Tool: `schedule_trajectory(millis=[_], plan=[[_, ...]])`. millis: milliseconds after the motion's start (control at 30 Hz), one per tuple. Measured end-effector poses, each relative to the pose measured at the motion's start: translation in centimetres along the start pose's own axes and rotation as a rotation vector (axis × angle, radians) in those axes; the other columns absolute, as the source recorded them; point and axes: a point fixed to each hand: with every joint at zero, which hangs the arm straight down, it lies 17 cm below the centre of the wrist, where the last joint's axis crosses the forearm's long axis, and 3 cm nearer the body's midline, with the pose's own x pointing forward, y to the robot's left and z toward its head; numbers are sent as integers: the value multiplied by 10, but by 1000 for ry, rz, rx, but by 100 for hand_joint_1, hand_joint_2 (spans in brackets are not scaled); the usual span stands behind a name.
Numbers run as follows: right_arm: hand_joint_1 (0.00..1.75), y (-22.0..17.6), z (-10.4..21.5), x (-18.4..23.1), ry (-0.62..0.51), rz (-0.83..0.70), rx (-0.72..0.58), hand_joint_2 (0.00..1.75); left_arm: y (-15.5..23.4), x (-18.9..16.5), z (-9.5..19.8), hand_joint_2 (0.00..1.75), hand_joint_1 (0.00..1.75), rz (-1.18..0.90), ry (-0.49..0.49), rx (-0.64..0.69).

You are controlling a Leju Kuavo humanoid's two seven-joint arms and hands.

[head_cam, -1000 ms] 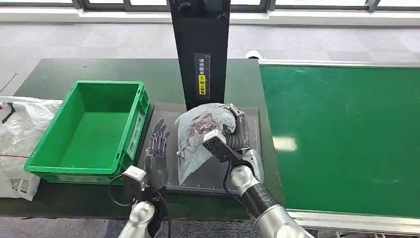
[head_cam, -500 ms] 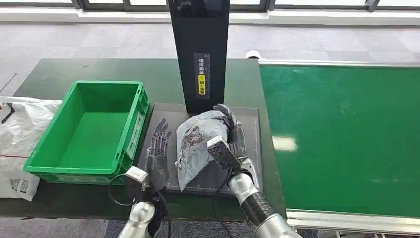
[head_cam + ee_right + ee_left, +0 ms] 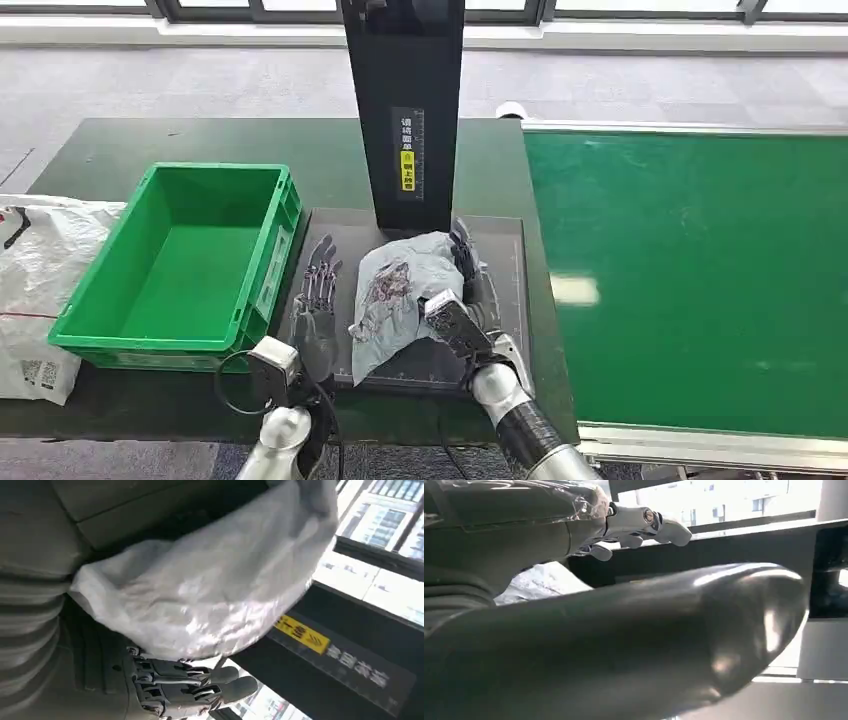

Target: Moved the parcel from conveyor to table for the left to box.

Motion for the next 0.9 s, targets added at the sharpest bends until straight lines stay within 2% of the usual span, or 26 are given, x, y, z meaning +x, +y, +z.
schedule_trajectory(millis=[167,367,567,900], plan=[[0,27,51,-21,124,162,168,175,15,-4,2,0,0,-95,61,64],[0,-4,85,-1,116,198,95,175,9,2,3,0,0,-83,62,20],[0,-38,99,16,97,229,18,175,6,5,4,0,0,-103,54,1],[0,-55,102,25,82,244,-22,175,6,6,4,0,0,-103,51,2]])
